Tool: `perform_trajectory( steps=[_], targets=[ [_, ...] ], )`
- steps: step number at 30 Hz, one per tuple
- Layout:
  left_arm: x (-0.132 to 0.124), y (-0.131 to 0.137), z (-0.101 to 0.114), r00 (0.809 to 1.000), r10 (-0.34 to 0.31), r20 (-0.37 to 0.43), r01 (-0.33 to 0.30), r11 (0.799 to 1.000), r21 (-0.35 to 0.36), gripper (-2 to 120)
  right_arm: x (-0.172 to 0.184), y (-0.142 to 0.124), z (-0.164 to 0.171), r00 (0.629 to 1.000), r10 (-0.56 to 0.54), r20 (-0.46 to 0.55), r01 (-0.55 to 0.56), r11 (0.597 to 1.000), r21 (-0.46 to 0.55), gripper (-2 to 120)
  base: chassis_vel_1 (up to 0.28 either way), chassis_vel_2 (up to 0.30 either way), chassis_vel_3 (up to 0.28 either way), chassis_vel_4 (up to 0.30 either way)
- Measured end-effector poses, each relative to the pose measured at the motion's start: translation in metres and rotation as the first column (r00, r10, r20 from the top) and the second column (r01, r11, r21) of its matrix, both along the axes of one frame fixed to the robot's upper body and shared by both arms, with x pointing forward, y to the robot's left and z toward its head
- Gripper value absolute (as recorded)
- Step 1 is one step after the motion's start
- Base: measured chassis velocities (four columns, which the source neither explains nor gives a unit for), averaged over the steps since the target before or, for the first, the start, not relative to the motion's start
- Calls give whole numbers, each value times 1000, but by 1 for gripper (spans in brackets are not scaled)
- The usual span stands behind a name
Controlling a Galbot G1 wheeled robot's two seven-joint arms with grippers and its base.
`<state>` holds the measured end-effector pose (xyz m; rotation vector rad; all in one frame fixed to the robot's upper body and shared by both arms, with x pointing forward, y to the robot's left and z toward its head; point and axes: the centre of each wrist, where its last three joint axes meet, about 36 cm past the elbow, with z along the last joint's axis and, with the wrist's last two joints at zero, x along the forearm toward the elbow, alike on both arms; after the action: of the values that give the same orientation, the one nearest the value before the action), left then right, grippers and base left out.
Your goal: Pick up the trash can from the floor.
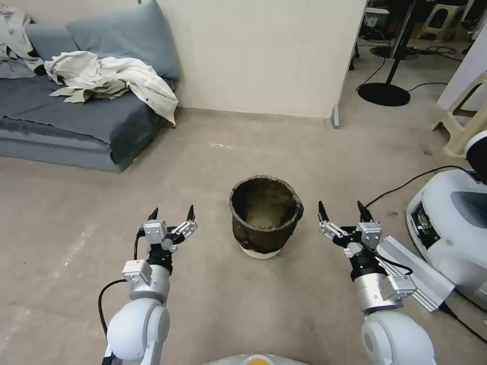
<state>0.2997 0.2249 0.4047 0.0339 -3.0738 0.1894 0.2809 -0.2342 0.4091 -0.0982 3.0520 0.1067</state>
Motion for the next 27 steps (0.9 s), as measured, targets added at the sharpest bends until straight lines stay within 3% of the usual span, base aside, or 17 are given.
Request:
perform_trajectory(
  steps=[23,27],
  targets=[
    [8,-1,-2,1000,-17,2,17,1000,8,100,3,0,-14,999,-4,39,4,1000,-1,100,-27,36,27,-34],
    [8,-2,10,998,-56,-14,56,998,-42,100,2,-1,-15,999,-4,36,4,1000,-5,100,0,0,0,0]
  ],
)
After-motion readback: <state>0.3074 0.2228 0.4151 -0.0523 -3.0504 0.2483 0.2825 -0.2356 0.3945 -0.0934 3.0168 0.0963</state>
